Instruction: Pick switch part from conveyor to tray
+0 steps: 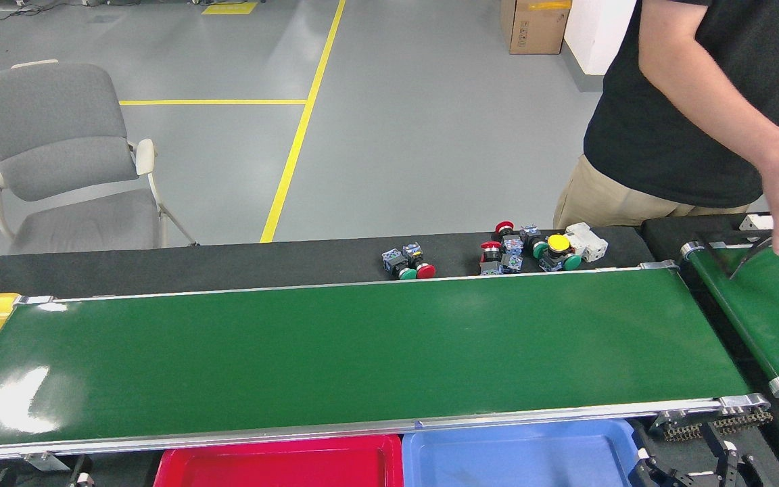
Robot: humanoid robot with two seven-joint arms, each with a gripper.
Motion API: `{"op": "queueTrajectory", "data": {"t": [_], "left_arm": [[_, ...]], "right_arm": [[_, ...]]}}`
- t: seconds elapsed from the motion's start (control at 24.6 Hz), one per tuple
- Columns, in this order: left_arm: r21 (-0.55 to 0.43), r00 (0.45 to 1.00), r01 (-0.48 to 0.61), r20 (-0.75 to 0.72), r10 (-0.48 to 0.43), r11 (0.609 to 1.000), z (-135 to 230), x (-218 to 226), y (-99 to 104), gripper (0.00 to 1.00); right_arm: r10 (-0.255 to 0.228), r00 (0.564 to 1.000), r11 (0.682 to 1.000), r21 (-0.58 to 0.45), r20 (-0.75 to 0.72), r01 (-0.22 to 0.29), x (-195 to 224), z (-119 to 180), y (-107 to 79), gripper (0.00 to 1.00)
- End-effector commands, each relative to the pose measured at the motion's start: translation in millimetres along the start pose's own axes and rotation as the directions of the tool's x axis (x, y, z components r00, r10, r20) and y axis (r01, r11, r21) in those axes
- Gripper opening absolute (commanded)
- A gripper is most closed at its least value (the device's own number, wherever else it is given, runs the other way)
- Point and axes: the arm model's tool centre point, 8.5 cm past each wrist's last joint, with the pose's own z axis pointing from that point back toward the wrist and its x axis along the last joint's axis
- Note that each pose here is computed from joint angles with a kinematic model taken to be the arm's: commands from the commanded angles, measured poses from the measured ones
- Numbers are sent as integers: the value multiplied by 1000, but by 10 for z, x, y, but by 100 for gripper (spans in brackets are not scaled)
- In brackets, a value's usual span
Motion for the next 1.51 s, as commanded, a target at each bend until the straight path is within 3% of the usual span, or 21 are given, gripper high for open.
{"op": "queueTrajectory", "data": {"t": [0.0, 0.77, 1.46], "left_arm": [[19, 1000, 14, 6, -14, 1000, -1, -17, 61, 100], [83, 1000, 28, 5, -29, 996, -1, -56, 117, 100], [138, 1000, 21, 3, -22, 990, -42, -66, 188, 100]], "right_arm": [[14, 1000, 1000, -12, 10, -14, -12, -12, -57, 100], [19, 1000, 999, 29, 6, -19, -67, 64, 50, 100], [38, 999, 999, 35, 9, -38, -130, 55, 34, 100]]}}
